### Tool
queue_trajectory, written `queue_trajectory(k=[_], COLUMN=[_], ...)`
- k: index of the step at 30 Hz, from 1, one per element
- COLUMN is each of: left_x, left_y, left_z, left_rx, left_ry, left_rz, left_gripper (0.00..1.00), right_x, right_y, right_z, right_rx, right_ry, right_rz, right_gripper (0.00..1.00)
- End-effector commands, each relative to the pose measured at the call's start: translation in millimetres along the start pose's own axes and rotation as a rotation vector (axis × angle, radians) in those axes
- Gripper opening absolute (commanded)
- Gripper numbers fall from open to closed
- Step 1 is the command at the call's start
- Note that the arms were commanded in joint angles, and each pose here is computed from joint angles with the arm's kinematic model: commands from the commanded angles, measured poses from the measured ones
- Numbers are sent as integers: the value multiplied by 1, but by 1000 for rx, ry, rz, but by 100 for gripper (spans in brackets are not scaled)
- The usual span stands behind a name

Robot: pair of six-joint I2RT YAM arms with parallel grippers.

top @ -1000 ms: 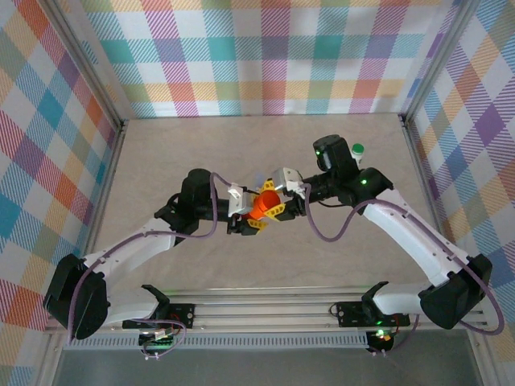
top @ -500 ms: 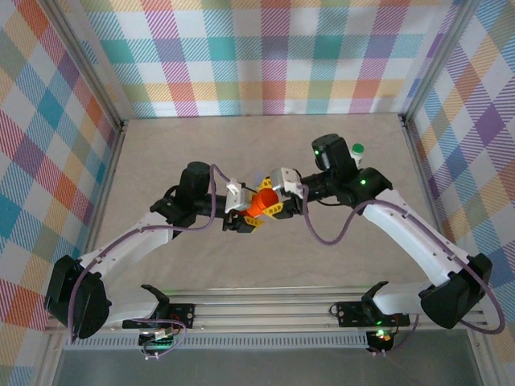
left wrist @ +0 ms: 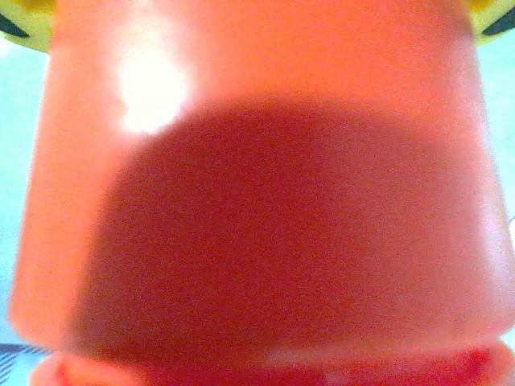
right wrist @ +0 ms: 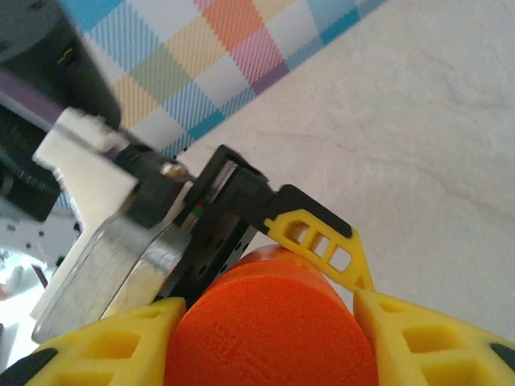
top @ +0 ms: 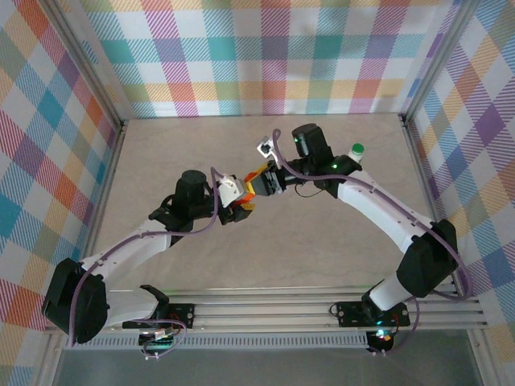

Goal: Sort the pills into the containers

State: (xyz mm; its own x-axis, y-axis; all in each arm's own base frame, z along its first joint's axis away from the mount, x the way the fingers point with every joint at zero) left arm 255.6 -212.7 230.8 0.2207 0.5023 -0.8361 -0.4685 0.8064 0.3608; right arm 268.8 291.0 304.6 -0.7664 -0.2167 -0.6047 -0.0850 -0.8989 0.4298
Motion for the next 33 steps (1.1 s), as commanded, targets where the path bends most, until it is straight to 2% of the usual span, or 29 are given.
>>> queue_trajectory(k=[1, 6, 9, 13, 16, 24, 27, 33], left_x=[-111, -105, -101, -93, -90, -80, -78, -78], left_y=[35, 23, 17, 10, 7, -4, -7, -9], left_z=[17, 11, 7, -3, -12, -18, -19, -20], left_rx=[-197, -216, -215, -166, -115, -70, -62, -48], left_ry=[-351, -378, -393, -404, -400, -370, -365, -350], left_rz=[-438, -388, -362, -361, -374, -359, -355, -371], left_gripper=[0, 0, 0, 0, 0, 0, 0, 0], right_x=[26, 16, 9, -3, -15, -26, -23, -24], right_y=[-30, -33, -34, -22, -8, 7, 8, 14], right_z=[-45, -59, -61, -60, -58, -54, -55, -57], right_rx=[198, 255, 225, 232, 222, 235, 249, 301], right_ry=[-376, -545, -639, -655, -651, -609, -609, -588], right_rz=[53, -32, -80, -186, -244, -247, -246, -273], right_gripper=[0, 0, 9, 17, 19, 36, 45, 52])
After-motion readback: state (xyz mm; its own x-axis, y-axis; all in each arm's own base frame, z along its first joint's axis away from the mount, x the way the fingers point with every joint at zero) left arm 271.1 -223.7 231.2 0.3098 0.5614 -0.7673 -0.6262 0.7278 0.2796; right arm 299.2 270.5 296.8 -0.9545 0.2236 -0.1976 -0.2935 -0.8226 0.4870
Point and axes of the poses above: each hand's point on the last joint's axis, 136 mm out from that joint toward the fingers, its own y axis back along the fingers, its own z axis along the line the jaws close on, x = y × z, the point moved 6 cm from there along y, back along the fingers, and after that the axes turned 15 degrees about -y, right-handed, at the moved point
